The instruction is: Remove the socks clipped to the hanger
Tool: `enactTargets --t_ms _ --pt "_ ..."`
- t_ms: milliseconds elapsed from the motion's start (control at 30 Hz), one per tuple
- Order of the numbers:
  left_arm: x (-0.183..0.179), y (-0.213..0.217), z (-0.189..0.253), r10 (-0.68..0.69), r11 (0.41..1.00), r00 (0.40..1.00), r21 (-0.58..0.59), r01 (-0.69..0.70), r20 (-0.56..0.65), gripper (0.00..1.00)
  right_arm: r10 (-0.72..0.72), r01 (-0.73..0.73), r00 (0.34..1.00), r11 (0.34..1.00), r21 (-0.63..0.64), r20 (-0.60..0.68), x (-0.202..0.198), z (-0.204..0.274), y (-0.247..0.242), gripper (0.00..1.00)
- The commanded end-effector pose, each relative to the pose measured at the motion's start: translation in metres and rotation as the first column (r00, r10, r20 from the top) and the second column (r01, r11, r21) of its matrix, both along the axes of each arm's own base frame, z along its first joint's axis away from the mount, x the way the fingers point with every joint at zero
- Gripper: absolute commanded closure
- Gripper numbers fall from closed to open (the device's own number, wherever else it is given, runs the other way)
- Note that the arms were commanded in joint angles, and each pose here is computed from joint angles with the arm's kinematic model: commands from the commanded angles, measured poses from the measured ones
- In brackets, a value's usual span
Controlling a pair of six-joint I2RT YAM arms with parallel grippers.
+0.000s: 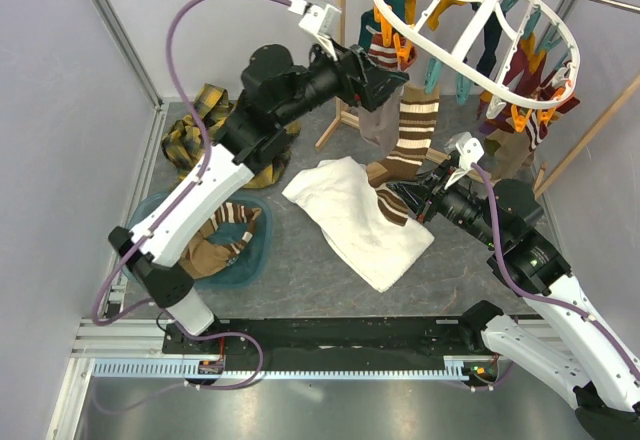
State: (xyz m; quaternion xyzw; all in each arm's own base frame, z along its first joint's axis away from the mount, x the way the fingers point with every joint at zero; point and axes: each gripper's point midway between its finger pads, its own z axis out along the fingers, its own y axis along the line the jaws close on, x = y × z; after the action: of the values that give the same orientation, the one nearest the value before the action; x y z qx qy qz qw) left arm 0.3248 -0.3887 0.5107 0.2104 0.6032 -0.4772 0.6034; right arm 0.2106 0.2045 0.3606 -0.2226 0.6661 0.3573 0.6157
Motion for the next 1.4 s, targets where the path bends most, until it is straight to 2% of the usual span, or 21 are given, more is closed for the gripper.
enactTargets --t_ms 0,367,400,700,867,1200,1367 --pt "-0.022 0.018 0.05 0.002 0.996 0.994 -0.089 0.008 0.107 0.1 0.005 -0.008 0.998 0.999 0.049 0.056 -0.006 0.028 -0.002 0.97" --pt "-0.018 -0.02 0.041 -0.102 0.992 0.991 -0.064 0.108 0.086 0.12 -0.002 0.0 0.999 0.999 0.045 0.052 -0.004 0.026 -0.003 0.96" --pt "-0.018 -0.02 0.049 -0.102 0.991 0.99 -0.076 0.11 0.097 0.13 -0.001 -0.001 0.999 0.999 0.045 0.054 -0.005 0.027 -0.003 0.96" --pt "0.019 -0.039 0.028 -0.031 0.999 0.996 -0.04 0.034 0.086 0.14 -0.011 0.009 0.998 1.0 0.029 0.066 -0.007 0.028 -0.007 0.96" --pt "0.022 -0.05 0.022 -0.062 0.997 0.994 -0.031 0.065 0.089 0.14 -0.025 0.022 0.997 0.999 0.037 0.073 -0.008 0.03 -0.01 0.96" --pt "0.026 -0.058 0.015 -0.076 0.996 0.994 -0.036 0.079 0.077 0.25 -0.027 0.026 0.998 0.999 0.032 0.058 -0.005 0.023 -0.009 0.96" --pt "0.025 -0.062 0.013 -0.097 0.994 0.993 -0.039 0.1 0.07 0.34 -0.026 0.024 0.998 0.999 0.031 0.059 -0.004 0.023 -0.008 0.96"
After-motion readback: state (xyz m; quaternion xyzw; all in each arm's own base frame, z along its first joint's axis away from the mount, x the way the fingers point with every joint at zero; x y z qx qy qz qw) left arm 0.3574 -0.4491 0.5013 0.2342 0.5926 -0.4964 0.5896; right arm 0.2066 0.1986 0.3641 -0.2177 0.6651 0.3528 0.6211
